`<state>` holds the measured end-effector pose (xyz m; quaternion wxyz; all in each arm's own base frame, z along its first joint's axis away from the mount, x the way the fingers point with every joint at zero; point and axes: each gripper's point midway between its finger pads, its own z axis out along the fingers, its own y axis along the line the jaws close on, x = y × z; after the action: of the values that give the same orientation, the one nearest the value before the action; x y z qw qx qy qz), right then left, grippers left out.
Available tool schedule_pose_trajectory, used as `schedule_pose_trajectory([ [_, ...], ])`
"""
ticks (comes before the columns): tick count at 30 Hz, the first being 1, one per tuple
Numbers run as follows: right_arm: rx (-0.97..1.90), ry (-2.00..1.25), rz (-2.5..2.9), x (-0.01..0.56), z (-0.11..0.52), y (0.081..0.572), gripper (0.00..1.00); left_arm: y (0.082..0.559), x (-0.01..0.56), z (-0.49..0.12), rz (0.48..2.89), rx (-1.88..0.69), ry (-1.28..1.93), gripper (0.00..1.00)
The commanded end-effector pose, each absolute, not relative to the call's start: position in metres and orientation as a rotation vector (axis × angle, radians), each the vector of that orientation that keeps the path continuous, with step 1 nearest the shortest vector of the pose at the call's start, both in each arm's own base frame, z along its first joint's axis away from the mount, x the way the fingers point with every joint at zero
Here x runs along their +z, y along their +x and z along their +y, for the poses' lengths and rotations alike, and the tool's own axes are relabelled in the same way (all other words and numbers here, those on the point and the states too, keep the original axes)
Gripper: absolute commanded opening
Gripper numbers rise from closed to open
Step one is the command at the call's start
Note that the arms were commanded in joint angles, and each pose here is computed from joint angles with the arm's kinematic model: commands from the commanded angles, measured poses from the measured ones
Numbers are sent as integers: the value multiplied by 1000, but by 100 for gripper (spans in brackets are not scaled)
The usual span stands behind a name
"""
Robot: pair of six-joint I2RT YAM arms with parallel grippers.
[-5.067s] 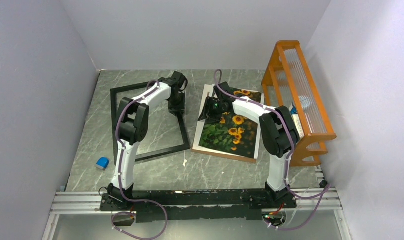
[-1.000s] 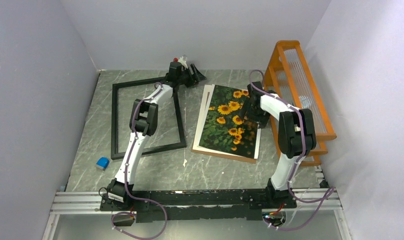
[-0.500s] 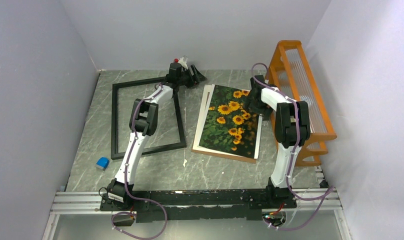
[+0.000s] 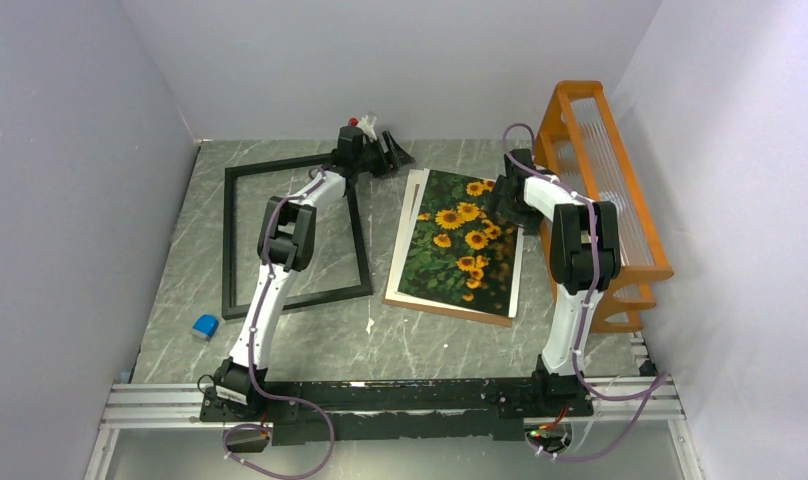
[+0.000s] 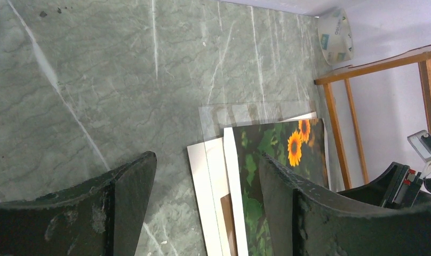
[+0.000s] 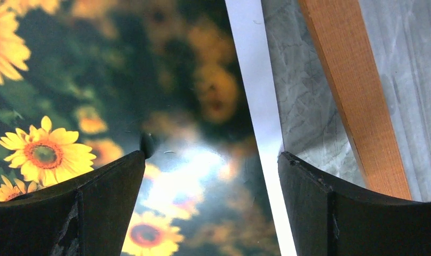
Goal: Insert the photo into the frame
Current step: Move the photo frame item to the center of the board.
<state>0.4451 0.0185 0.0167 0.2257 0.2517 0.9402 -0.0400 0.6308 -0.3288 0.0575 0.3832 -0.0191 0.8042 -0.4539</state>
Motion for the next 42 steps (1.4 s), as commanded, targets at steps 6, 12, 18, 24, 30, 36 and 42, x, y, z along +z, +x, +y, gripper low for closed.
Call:
schedule_pose_trajectory([
  [6,-107,499,2694,-8,53,432,99,617,51,-324,2124,-1141,-35,78],
  [12,74,420,2695,6,83,433,99,619,53,-319,2117,-1164,-28,79],
  [18,75,382,2704,11,89,434,98,618,61,-333,2049,-1279,23,79],
  [24,115,322,2783,-2,115,412,91,629,61,-348,1963,-1319,26,80],
  [30,84,275,2841,-12,130,392,87,633,60,-362,1908,-1313,47,85],
  [36,91,258,2853,-8,136,380,87,624,52,-374,1853,-1371,114,93],
  [42,79,259,2843,-1,134,374,86,606,42,-388,1912,-1389,203,91],
])
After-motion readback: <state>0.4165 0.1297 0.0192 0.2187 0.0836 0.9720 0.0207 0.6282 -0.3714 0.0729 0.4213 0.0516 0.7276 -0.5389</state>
